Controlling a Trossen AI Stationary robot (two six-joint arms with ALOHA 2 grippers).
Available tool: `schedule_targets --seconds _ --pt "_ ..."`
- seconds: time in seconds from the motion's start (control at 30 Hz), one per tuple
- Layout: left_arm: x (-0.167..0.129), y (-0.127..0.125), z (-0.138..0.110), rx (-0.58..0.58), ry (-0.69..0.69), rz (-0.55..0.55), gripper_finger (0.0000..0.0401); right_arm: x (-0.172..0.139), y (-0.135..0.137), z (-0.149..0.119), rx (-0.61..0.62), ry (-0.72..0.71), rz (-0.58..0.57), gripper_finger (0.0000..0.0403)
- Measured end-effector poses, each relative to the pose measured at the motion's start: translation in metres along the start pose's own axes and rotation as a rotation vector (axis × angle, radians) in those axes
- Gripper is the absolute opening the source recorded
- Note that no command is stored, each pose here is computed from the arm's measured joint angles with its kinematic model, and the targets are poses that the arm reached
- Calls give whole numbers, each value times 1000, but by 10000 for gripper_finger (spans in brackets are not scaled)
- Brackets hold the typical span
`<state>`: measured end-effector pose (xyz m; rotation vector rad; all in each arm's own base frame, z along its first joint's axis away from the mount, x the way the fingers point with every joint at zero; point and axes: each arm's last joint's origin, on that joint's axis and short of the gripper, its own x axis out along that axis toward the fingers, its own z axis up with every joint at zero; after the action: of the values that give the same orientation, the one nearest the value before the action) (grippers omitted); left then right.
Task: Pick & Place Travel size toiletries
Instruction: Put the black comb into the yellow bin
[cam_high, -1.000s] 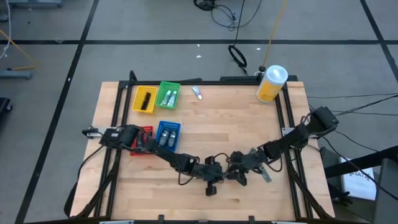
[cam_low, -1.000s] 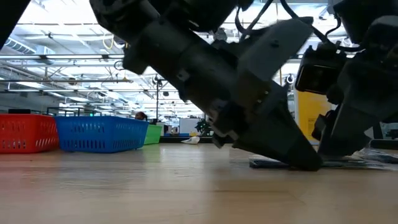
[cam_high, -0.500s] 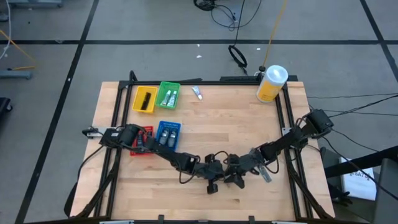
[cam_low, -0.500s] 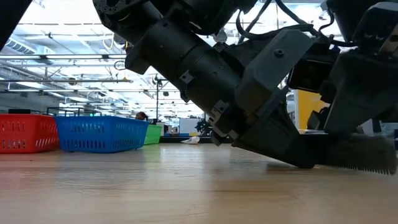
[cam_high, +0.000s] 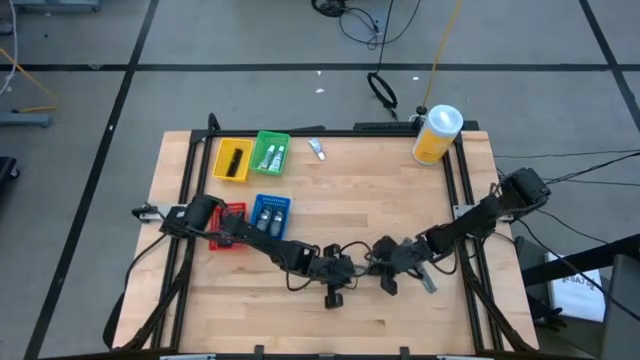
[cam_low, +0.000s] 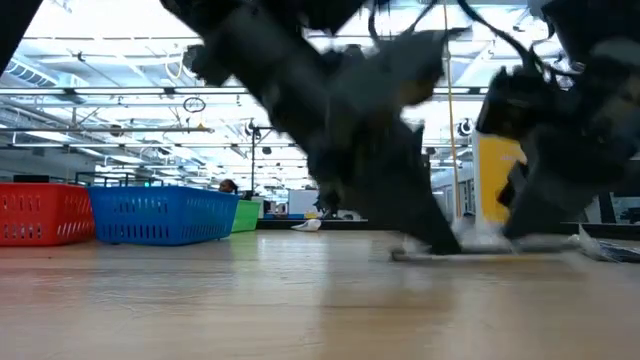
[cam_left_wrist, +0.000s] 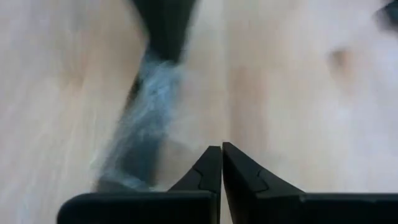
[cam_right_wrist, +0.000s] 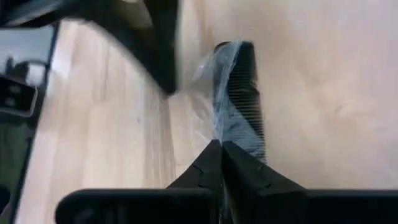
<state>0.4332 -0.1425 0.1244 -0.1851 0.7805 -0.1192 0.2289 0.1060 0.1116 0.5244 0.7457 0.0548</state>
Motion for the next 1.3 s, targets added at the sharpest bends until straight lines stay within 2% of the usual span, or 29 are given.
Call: schedule_targets --seconds 0.1,0.2,0.37,0.53,0.67,0.9,0.97,1.13,1.3 --pt "-21 -9 12 35 -10 -6 10 -4 -4 -1 -21 9 -69 1" --pt "-31 -17 18 73 -48 16 10 -4 -2 0 -42 -4 -59 1" --pt "-31 -24 16 112 -82 62 10 -4 -1 2 -71 -23 -43 1" --pt "-25 -18 12 107 -74 119 10 -5 4 8 -87 -76 5 6" --pt "-22 -18 12 100 -87 127 10 -4 2 12 -57 -101 1 44" --pt "-17 -17 8 115 -73 129 10 -4 -4 13 -27 -83 -30 151" --pt "-10 -17 4 125 -63 100 10 -4 -6 12 0 -69 -41 172" --pt "14 -12 -9 122 -64 44 10 -4 -13 4 103 15 -121 197" --pt "22 5 -12 71 -44 113 10 -3 -13 5 129 21 -93 210"
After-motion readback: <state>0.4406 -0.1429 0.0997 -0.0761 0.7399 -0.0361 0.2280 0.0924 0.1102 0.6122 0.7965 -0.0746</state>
